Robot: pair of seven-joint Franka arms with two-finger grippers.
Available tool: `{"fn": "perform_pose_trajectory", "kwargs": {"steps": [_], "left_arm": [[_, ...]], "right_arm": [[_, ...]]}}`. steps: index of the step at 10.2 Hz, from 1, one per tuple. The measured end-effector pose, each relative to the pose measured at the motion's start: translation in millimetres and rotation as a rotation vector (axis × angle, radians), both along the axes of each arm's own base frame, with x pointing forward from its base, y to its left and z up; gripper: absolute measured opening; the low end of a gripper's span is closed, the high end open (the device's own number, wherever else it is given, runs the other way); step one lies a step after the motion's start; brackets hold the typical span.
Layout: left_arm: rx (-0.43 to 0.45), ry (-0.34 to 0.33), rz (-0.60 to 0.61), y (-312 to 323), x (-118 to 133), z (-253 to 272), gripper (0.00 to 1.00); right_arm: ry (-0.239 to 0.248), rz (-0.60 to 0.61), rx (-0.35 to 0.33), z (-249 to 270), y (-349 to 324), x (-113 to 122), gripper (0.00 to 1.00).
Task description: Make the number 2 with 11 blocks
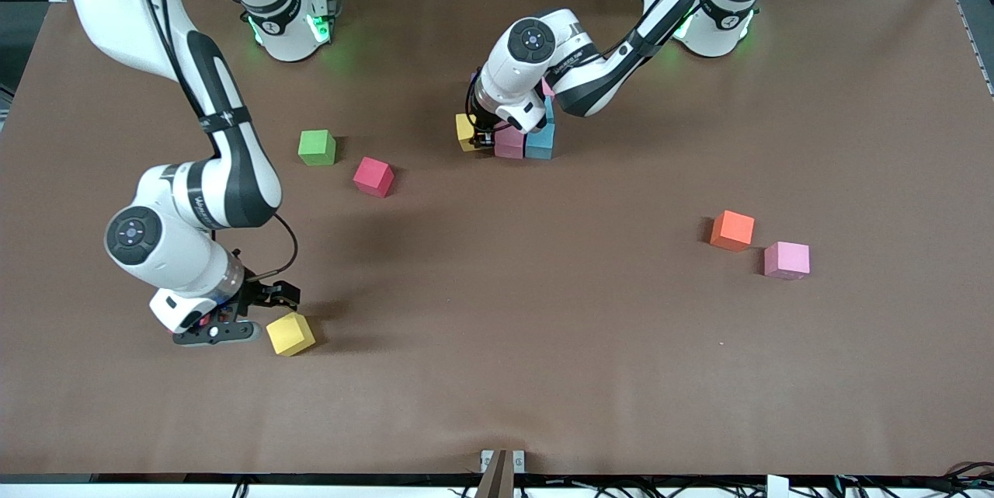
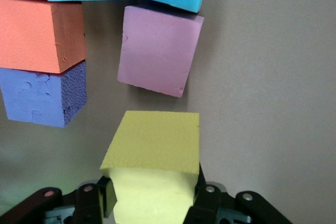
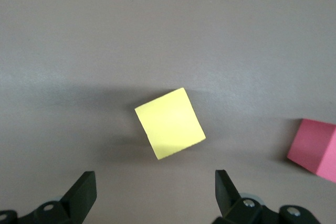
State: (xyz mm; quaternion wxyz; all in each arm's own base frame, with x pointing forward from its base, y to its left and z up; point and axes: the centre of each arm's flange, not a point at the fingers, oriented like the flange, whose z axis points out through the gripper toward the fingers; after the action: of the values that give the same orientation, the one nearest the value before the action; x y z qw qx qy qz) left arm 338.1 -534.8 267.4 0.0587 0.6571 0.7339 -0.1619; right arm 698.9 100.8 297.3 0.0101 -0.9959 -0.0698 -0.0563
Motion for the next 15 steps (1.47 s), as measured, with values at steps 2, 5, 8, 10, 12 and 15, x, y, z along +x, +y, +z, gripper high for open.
{"fn": "perform_pose_trajectory", "kwargs": {"steps": [2, 5, 8, 10, 12, 15], "left_arm": [[0.006, -0.003, 0.000, 0, -1, -3, 0.56], [0.000, -0.007, 0.002, -1, -1, -3, 0.56], [-0.008, -0.011, 0.007, -1, 0, -6, 0.56], [-0.007, -0.007, 0.009, 0, 0, -9, 0.56], [-0.014, -0.014, 0.013, 1, -2, -15, 0.56], [-0.044, -0.044, 0.019, 12, -12, -32, 0.56]], "right_arm": [[0.003, 0.085, -0.019, -12, -12, 3, 1.00], [-0.022, 0.117, -0.030, -15, -25, 20, 1.00], [-0.033, 0.131, -0.035, -31, -15, 36, 1.00], [-0.026, 0.135, -0.037, -44, -12, 40, 1.00], [-0.020, 0.137, -0.039, -51, -11, 41, 1.00], [-0.016, 0.141, -0.039, -55, -8, 41, 1.00]]}}
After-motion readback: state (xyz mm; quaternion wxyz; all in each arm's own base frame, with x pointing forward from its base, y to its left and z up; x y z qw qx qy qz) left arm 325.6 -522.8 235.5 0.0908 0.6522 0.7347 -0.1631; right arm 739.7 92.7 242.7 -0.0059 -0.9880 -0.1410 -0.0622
